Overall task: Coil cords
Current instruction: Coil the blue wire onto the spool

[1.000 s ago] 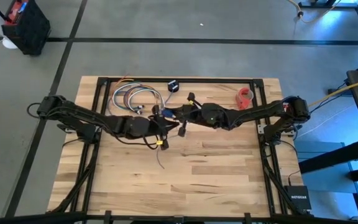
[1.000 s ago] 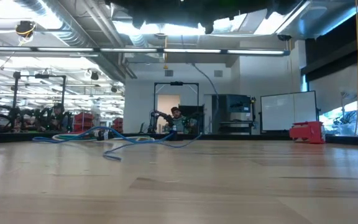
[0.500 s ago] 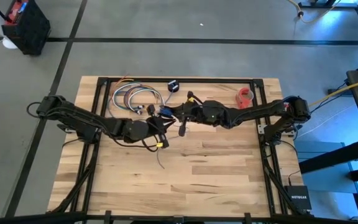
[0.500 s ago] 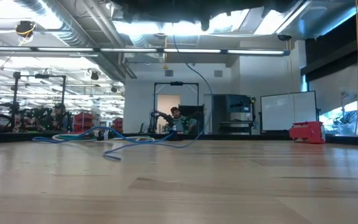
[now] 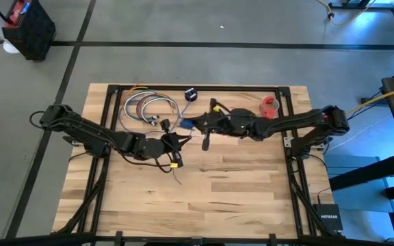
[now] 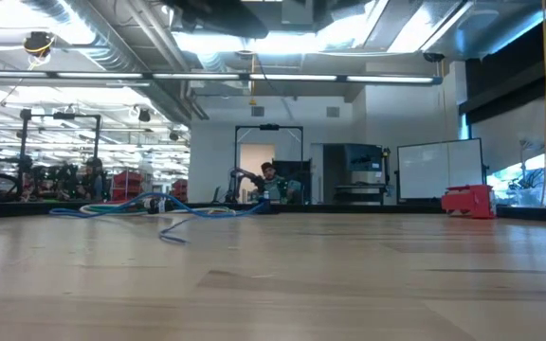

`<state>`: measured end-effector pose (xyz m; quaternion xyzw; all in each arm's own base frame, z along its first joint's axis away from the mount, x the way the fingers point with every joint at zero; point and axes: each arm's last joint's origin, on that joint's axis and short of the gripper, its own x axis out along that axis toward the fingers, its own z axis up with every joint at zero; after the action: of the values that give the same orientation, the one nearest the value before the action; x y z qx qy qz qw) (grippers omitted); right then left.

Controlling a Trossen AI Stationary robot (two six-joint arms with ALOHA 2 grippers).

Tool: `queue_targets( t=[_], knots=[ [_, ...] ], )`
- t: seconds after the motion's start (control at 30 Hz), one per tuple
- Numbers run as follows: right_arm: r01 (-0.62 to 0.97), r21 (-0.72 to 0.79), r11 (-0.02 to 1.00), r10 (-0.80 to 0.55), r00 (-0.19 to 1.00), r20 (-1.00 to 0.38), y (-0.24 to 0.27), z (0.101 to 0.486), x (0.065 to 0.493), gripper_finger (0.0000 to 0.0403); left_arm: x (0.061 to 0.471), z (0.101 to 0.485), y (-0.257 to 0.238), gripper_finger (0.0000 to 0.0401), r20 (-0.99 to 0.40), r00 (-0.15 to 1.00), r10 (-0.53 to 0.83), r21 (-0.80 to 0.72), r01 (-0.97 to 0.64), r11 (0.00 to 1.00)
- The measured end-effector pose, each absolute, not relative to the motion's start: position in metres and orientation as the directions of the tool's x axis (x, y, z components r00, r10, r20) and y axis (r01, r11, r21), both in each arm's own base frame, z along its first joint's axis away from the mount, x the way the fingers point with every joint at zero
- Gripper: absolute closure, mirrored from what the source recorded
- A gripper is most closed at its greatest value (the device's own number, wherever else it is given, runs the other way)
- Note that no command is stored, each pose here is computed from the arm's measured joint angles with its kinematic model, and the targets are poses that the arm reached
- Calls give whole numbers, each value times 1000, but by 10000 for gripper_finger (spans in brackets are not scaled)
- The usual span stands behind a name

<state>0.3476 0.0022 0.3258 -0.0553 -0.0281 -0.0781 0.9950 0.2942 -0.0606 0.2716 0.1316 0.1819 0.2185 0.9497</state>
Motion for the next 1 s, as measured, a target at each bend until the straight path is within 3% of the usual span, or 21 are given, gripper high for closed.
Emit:
queue_targets(
  t=[0.5,0.8,1.0],
  knots=[
    [180,-127,976,-152,968,201,1,377,305,400,293,268,-61,393,-311,832,460,352,-348,869],
    [122,-157,980,-117,992,43,2,368,299,400,258,292,-50,399,-332,802,497,322,-399,859],
    [97,-198,975,-117,989,-90,2,354,301,400,213,331,-29,400,-269,846,460,185,-424,887]
  ],
)
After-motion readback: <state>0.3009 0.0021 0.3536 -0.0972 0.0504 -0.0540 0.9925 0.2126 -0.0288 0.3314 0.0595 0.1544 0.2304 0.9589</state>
